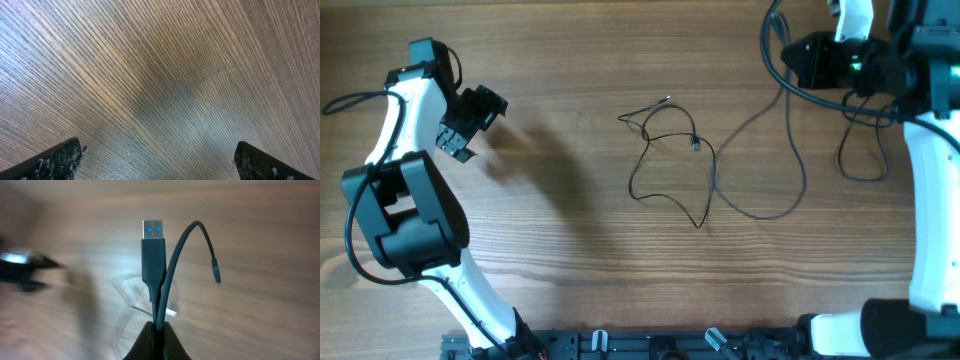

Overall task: Untangle cables
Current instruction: 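Carry the cable with the right gripper to the upper right and release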

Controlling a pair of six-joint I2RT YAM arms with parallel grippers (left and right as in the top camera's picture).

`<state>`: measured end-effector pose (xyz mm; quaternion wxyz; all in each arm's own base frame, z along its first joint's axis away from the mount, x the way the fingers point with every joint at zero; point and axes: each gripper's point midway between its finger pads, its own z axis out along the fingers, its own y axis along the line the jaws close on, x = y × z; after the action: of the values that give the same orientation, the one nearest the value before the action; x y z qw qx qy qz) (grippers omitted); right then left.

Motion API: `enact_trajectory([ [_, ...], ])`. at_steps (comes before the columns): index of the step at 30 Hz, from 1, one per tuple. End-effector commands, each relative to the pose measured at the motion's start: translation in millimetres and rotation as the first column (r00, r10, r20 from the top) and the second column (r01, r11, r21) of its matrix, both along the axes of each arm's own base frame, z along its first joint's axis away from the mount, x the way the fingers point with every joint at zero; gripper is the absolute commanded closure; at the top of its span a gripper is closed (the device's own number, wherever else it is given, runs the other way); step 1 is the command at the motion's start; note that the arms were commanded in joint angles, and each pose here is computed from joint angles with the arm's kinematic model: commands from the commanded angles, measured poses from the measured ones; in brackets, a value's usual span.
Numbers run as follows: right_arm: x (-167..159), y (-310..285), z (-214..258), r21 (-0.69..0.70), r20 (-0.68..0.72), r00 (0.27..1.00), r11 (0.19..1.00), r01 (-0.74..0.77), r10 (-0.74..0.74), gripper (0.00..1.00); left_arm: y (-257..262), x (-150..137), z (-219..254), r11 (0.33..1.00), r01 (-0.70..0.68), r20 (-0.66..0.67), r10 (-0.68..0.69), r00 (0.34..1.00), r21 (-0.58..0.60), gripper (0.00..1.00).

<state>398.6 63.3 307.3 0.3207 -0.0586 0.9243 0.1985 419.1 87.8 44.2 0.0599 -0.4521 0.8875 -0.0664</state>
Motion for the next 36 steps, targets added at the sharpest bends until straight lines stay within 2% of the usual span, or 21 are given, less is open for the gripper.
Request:
enact_trajectory([
  [1, 14, -45, -44, -0.288, -0.063, 0.996, 0.957, 0.037, -0.057, 0.96, -1, -3, -4, 1.000, 0.000, -0.014, 0.000, 1.000, 0.002, 0.00],
  [7, 34, -61, -94, -0.401, -0.158, 0.986, 0.916, -0.022, -0.045, 0.96, -1, -3, -4, 1.000, 0.000, -0.014, 0.000, 1.000, 0.002, 0.00],
  [12, 51, -71, -135, -0.441, -0.225, 0.972, 0.897, -0.035, -0.073, 0.96, -1, -3, -4, 1.000, 0.000, -0.014, 0.000, 1.000, 0.002, 0.00],
  [17, 78, -72, -181, -0.464, -0.246, 0.969, 0.880, -0.101, -0.018, 0.96, -1, -3, -4, 1.000, 0.000, -0.013, 0.000, 1.000, 0.002, 0.00],
  [23, 102, -87, -198, -0.529, -0.198, 0.977, 0.847, -0.040, -0.078, 0.96, -1, -2, -4, 1.000, 0.000, -0.012, 0.000, 1.000, 0.002, 0.00],
  [30, 129, -87, -193, -0.484, -0.087, 0.982, 0.868, 0.106, -0.169, 0.96, -3, -2, -4, 1.000, 0.004, -0.010, -0.004, 1.000, 0.003, 0.00],
  [36, 130, -88, -197, -0.484, -0.081, 0.982, 0.868, 0.112, -0.171, 0.95, -5, 0, -4, 1.000, 0.012, -0.007, -0.012, 1.000, 0.005, 0.00],
])
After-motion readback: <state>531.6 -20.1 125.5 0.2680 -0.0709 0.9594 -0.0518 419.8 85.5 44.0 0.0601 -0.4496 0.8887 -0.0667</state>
